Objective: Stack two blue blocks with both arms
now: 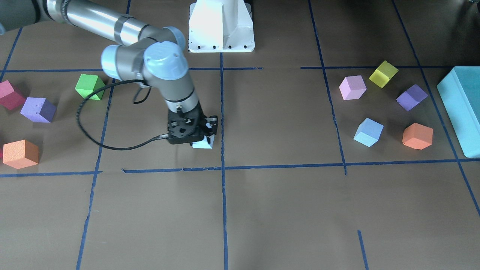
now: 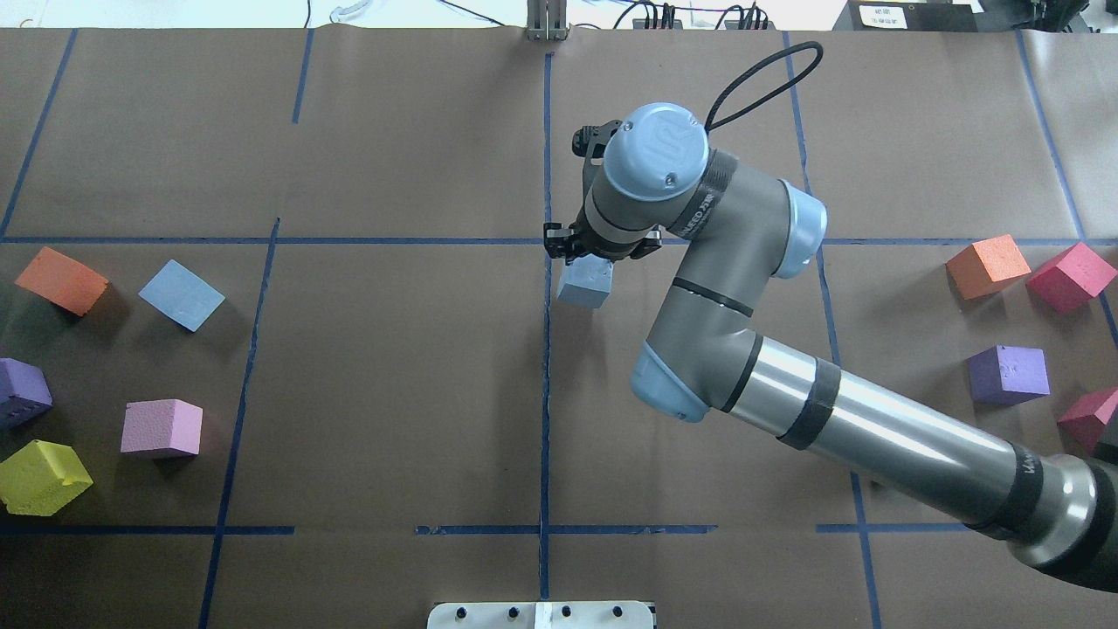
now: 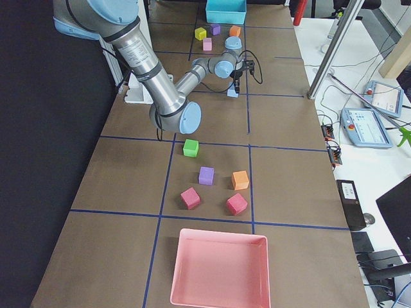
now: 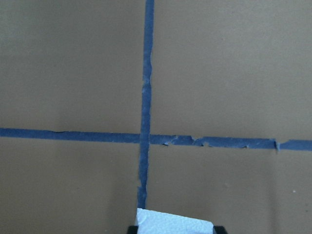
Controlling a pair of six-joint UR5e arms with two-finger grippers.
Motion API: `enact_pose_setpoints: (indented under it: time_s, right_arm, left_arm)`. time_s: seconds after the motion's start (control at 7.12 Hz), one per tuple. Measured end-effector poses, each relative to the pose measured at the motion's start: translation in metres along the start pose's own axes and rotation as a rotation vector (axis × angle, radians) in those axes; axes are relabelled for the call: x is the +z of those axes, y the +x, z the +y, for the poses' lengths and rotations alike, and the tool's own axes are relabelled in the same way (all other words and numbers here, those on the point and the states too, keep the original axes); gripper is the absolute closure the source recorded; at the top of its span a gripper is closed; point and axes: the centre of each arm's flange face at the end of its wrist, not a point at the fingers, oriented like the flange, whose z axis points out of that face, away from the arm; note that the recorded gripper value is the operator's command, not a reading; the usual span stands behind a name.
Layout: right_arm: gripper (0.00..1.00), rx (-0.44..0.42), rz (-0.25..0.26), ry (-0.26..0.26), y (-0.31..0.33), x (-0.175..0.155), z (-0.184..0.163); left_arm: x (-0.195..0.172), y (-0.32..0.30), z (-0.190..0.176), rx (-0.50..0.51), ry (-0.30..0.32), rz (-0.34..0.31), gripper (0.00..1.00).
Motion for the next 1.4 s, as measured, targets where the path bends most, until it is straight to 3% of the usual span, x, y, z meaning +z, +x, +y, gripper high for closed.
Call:
enact_pose_setpoints:
  time_s: [0.42,0.56,0.7,0.84,1.26,1.4]
  right_arm:
    - [0.95,-0.02,0.032,-0.005,-0.021,0.024,0.019]
    - [0.88,-0.024,0.033,-0.001,-0.026,0.025,0.021]
    - [0.5,-0.027,0.032,0.001,-0.029,0.025,0.022]
    - [0.0,-0.033,0.033,0.002,-0.031,0.026,0.024]
    - [0.0,-0.072,0.055,0.038,-0.035,0.034,0.033]
    - [0.0,-0.095,0.04,0.052,-0.038,0.027,0.031]
  left_arm:
    - [0.0,0.001,0.0,-0.002,0.001,0.002,0.0]
    - [0.0,0.001,0.0,-0.005,0.0,0.005,0.0]
    - [0.0,0.001,0.0,-0.007,0.0,0.011,0.0]
    - [0.001,0.001,0.001,-0.009,-0.001,0.013,0.0]
    - [0.001,0.001,0.0,-0.008,-0.002,0.014,0.0]
    - [0.001,0.002,0.0,-0.004,-0.001,0.015,0.0]
